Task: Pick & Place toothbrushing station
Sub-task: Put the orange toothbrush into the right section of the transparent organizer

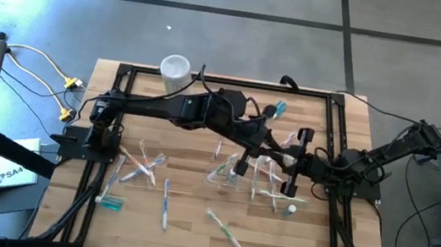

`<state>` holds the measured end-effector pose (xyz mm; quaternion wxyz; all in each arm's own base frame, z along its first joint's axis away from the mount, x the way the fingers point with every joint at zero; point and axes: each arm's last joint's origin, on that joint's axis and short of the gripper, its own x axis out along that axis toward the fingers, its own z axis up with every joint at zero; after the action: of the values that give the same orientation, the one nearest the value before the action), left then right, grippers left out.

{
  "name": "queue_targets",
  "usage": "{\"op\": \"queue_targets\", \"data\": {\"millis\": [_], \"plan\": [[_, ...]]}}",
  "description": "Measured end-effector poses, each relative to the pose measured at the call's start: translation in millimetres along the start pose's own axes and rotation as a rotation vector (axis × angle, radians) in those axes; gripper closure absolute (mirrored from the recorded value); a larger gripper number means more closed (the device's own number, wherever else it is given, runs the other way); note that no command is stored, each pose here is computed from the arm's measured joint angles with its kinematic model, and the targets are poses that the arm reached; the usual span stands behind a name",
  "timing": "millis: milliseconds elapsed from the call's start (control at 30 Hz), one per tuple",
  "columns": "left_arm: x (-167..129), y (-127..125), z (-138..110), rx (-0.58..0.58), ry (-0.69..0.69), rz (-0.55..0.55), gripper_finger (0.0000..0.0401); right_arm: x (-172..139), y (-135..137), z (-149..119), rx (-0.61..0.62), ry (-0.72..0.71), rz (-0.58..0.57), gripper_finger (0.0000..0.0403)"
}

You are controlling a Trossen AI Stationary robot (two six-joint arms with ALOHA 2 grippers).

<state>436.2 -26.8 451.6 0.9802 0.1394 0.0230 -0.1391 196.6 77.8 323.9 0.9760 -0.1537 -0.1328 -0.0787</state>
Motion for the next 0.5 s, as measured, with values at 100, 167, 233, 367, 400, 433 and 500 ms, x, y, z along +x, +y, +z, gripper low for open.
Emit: {"op": "queue_targets", "data": {"millis": [100, 167, 233, 367, 400, 433, 500], "plan": [[0, 0, -1, 0.018, 0.011, 0.002, 0.0350, 0, 0, -1, -0.010, 0.017, -0.017, 0.0384], [0, 0, -2, 0.012, 0.022, -0.001, 0.0337, 0, 0, -2, -0.016, 0.028, -0.018, 0.0384], [0, -1, -3, 0.011, 0.035, -0.005, 0.0321, 0, 1, -3, -0.021, 0.043, -0.021, 0.0384], [0, -2, -6, 0.043, 0.059, -0.026, 0.0278, -3, 5, -5, -0.030, 0.096, -0.043, 0.0384], [0, -2, -6, 0.043, 0.060, -0.026, 0.0265, -5, 7, -5, -0.032, 0.108, -0.053, 0.0384], [0, -2, -6, 0.042, 0.060, -0.026, 0.0251, -6, 8, -5, -0.036, 0.121, -0.059, 0.0384], [0, -2, -6, 0.029, 0.062, -0.024, 0.0224, -9, 12, -5, -0.043, 0.152, -0.081, 0.0384]]}}
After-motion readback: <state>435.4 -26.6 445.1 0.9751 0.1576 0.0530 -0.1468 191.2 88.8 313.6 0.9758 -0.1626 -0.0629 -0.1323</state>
